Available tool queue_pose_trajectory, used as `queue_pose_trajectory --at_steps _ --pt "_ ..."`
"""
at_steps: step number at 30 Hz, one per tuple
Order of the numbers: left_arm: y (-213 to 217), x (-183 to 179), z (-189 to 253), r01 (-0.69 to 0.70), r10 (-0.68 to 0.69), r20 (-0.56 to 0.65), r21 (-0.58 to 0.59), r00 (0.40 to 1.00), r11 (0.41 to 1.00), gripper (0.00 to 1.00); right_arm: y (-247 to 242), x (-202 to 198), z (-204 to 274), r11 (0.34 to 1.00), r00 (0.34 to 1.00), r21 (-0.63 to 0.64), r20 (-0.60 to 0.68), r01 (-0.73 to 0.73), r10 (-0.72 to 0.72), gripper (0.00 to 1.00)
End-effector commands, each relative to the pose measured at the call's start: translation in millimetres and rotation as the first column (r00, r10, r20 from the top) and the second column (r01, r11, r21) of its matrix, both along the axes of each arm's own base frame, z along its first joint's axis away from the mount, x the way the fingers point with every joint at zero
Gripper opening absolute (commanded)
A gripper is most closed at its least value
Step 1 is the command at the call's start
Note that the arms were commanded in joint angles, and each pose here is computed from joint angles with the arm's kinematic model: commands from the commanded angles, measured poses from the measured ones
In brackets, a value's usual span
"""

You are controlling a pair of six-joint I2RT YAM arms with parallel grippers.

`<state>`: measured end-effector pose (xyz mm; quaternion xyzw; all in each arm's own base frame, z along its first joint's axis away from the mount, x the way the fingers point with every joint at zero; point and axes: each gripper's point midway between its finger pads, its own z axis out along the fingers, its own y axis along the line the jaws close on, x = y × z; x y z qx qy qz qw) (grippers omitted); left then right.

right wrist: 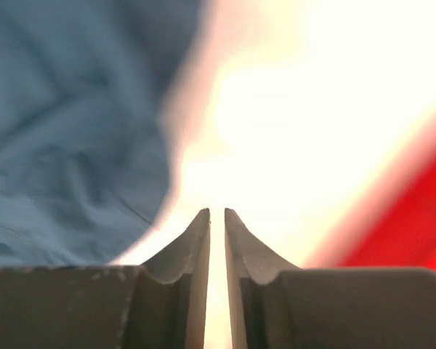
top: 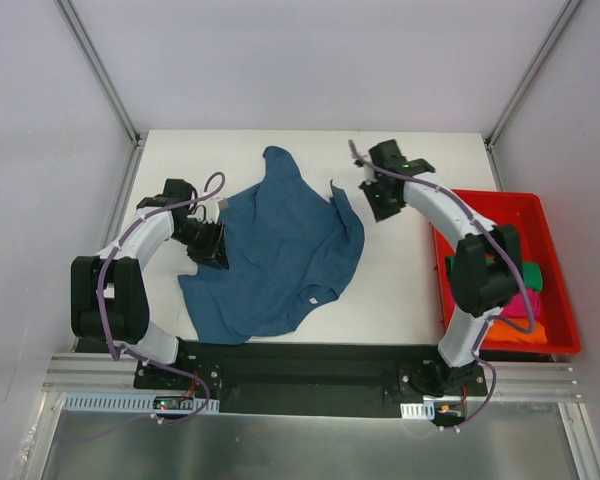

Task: Roll the t-shirts
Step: Flatten out the T-shirt at the center of the board.

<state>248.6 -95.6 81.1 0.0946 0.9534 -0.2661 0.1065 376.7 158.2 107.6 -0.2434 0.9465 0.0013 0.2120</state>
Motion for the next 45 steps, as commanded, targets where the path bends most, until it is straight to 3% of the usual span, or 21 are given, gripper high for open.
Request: queue_pose_trajectory --at_steps 1,2,4,10,15,22,30,33,34,45 --pt "-7 12 14 0.003 -0.002 0.014 -0.042 1.0 0.999 0.29 -47 -29 -9 0.993 0.989 0.0 -0.086 0.122 -0.122 0.27" --pt "-8 12 13 0.007 -0.007 0.01 -0.042 1.0 0.999 0.32 -54 -29 -9 0.989 0.985 0.003 -0.09 0.145 -0.144 0.4" --pt "-8 12 13 0.01 -0.01 0.005 -0.036 1.0 0.999 0.35 -50 -22 -5 0.989 0.987 0.045 -0.08 0.143 -0.139 0.51" --pt "-7 10 13 0.019 -0.019 0.004 -0.025 1.0 1.0 0.38 -5 36 44 0.972 0.998 0.234 0.04 0.036 -0.046 0.52" --pt "-2 9 17 0.027 -0.027 0.019 0.007 0.999 1.0 0.4 46 54 50 0.973 0.988 0.2 0.122 -0.115 0.091 0.53" --pt "-1 5 19 0.028 -0.028 0.029 0.015 0.999 1.0 0.47 112 40 25 0.96 0.966 0.128 0.105 -0.248 0.235 0.67" --pt "-1 6 26 0.029 -0.029 0.058 0.01 0.998 1.0 0.48 101 40 -21 0.961 0.959 -0.058 0.064 -0.271 0.274 0.68" --pt "-2 6 27 0.028 -0.028 0.06 0.008 0.998 1.0 0.48 96 48 -24 0.956 0.956 -0.1 0.076 -0.276 0.284 0.6" --pt "-2 6 27 0.028 -0.028 0.058 0.008 0.998 1.0 0.48 94 49 -26 0.955 0.956 -0.107 0.075 -0.277 0.285 0.56" --pt "-6 12 29 0.03 -0.029 0.054 -0.018 0.998 0.999 0.48 88 43 -27 0.949 0.949 -0.084 0.056 -0.305 0.31 0.49"
